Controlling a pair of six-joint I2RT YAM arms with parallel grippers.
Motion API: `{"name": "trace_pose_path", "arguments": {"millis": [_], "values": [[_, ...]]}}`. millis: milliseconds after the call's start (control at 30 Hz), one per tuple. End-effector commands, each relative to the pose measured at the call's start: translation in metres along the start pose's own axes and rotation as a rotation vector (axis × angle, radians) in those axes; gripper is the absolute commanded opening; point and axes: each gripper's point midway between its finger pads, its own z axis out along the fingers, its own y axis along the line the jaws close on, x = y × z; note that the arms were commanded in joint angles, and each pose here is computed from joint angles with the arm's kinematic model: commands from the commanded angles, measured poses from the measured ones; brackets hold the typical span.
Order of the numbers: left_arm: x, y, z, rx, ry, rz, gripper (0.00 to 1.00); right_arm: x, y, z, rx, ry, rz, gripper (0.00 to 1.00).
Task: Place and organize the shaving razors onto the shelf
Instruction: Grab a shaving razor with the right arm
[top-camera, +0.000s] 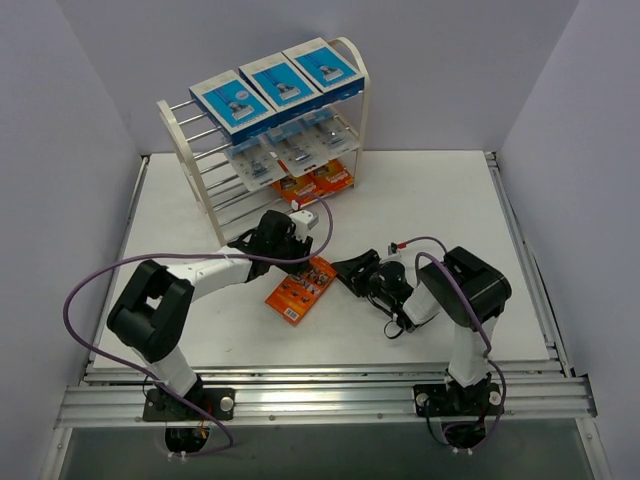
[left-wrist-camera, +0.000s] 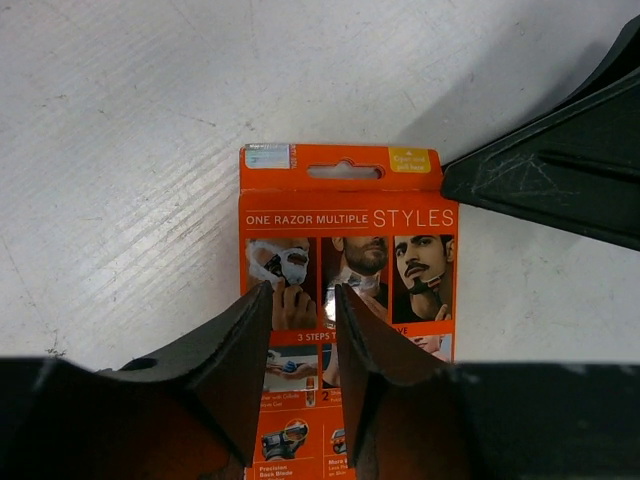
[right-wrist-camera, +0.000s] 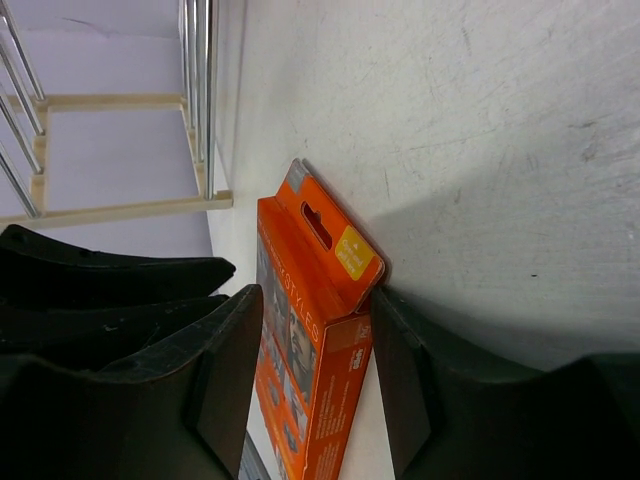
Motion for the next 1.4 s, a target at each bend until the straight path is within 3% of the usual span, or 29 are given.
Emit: {"name": "trace_pose_path", "arguments": {"millis": [0,333,500,800,1367], "values": [[-0.01,-0.001,0.003,0.007,0.005,0.005,0.4,-0.001,-0.019,0.003,0.047,-0.017,0.015,0.43],[0.003,0.011,0.01,-0.048,0.062,0.016,0.32,-0.001,-0.023,0.009,0.057,-0.018,0.027,0.38],[0.01,0.01,0.014,-0.043,0.089,0.032,0.21,-0.001,-0.018,0.014,0.046,-0.011,0.037,0.35],[0.014,0.001,0.017,-0.027,0.105,0.06,0.16,0.003,-0.001,0.024,0.019,0.027,-0.01,0.28],[0.009,-0.001,0.013,-0.048,0.102,0.084,0.14,0.009,0.02,0.023,0.042,0.104,-0.212,0.0]]}}
